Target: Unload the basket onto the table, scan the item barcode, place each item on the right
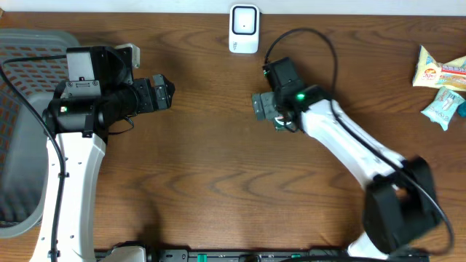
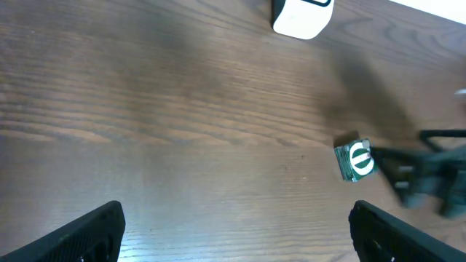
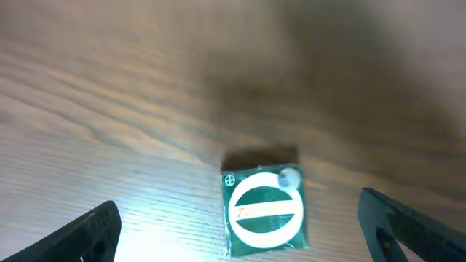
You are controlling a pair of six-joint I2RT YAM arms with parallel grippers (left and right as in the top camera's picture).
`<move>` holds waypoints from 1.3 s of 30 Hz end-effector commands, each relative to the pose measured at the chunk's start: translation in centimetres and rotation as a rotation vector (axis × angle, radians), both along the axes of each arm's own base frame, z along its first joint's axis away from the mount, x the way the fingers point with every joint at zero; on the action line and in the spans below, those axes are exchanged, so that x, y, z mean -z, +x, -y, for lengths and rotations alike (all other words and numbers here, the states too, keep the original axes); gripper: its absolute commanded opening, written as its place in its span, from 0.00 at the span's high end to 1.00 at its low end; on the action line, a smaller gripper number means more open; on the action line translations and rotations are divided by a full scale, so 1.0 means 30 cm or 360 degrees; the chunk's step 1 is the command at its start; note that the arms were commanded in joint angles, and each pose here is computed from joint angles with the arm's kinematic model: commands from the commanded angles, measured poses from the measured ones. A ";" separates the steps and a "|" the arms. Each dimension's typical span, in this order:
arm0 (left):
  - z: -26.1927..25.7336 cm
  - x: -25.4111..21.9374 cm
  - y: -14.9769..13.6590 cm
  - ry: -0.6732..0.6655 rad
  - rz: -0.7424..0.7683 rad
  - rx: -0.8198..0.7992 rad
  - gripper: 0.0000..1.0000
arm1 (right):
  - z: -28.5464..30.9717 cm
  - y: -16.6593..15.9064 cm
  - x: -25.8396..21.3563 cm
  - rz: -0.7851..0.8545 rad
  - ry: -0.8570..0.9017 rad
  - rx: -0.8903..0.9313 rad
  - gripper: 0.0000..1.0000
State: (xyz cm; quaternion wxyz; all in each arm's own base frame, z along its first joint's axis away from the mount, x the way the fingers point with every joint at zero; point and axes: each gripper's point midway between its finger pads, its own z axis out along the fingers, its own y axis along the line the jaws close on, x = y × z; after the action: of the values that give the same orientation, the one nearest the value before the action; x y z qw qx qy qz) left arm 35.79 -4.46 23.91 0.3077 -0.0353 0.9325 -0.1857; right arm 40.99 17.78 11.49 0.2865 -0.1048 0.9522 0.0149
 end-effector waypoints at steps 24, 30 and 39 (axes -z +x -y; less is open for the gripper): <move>0.468 0.135 -0.026 -0.0383 -0.0374 0.0239 0.02 | 0.706 0.021 -0.144 -0.0053 0.0526 0.0789 0.01; 0.610 0.318 0.012 -0.0230 -0.0468 0.0174 0.02 | 0.707 0.015 -0.140 -0.0067 0.0526 0.0793 0.01; 0.798 0.395 0.069 -0.0014 -0.0177 0.0207 0.02 | 0.682 -0.009 -0.103 -0.0161 0.0552 0.0777 0.01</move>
State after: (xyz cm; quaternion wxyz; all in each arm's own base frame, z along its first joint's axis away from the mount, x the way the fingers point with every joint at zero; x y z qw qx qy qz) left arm 37.11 -27.83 12.57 0.2107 0.0106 0.9485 -0.2365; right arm 40.88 -2.93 15.07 0.2566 0.1729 0.9454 0.1022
